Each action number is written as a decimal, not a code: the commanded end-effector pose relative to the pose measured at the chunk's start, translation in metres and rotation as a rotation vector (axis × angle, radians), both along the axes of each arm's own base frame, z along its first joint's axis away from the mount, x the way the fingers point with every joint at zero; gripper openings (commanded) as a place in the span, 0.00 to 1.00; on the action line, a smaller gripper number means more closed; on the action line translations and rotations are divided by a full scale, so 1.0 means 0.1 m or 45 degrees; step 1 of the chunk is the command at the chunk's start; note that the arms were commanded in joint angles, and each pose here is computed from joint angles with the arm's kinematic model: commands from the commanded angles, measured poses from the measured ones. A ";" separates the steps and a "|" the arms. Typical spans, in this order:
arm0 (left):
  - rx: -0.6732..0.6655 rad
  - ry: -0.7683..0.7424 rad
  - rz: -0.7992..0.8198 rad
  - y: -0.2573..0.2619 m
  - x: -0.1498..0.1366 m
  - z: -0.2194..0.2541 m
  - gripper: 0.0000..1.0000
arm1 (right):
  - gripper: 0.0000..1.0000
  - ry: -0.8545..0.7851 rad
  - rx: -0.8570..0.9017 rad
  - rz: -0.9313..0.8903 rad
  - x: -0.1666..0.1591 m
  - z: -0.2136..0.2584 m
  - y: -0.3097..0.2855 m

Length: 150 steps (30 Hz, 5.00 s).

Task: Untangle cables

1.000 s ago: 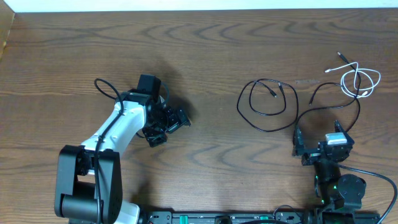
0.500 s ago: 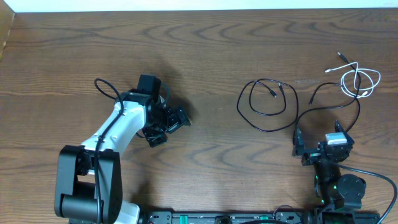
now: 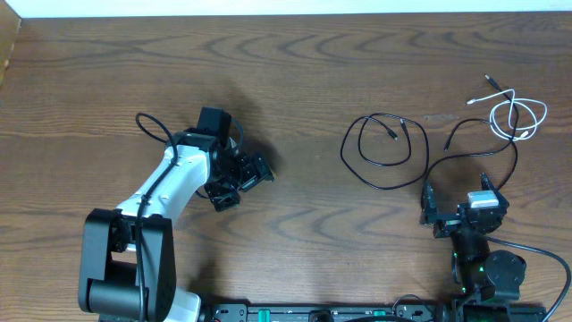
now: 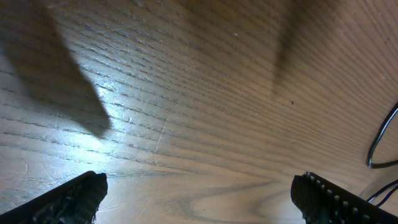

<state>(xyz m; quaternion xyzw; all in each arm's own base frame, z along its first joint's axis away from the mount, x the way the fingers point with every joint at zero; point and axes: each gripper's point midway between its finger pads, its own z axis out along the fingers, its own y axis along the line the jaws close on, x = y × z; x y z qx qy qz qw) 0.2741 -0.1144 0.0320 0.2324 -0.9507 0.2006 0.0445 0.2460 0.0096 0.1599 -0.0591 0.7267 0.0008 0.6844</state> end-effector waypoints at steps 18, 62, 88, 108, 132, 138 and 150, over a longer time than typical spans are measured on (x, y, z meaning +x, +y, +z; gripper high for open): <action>0.236 -0.059 0.003 0.31 0.10 -0.07 1.00 | 0.99 0.005 -0.018 0.000 0.00 -0.02 0.00; 0.298 -0.261 -0.152 0.35 0.38 -0.05 1.00 | 0.99 0.005 -0.018 0.000 0.00 -0.02 0.00; 0.331 -0.350 -0.185 0.38 0.52 -0.03 1.00 | 0.99 0.005 -0.018 0.000 0.00 -0.02 0.00; 0.364 -0.382 -0.269 0.38 0.68 -0.32 1.00 | 0.99 0.005 -0.018 0.000 0.00 -0.02 0.00; 0.654 -0.834 -0.272 0.87 0.01 1.11 1.00 | 0.99 0.005 -0.018 0.000 0.00 -0.02 0.00; 0.638 -0.915 -0.252 0.83 0.15 0.99 1.00 | 0.99 0.005 -0.018 0.000 0.00 -0.02 0.00; 0.516 -1.451 -0.132 0.66 0.32 0.86 1.00 | 0.99 0.005 -0.018 0.000 0.00 -0.02 0.00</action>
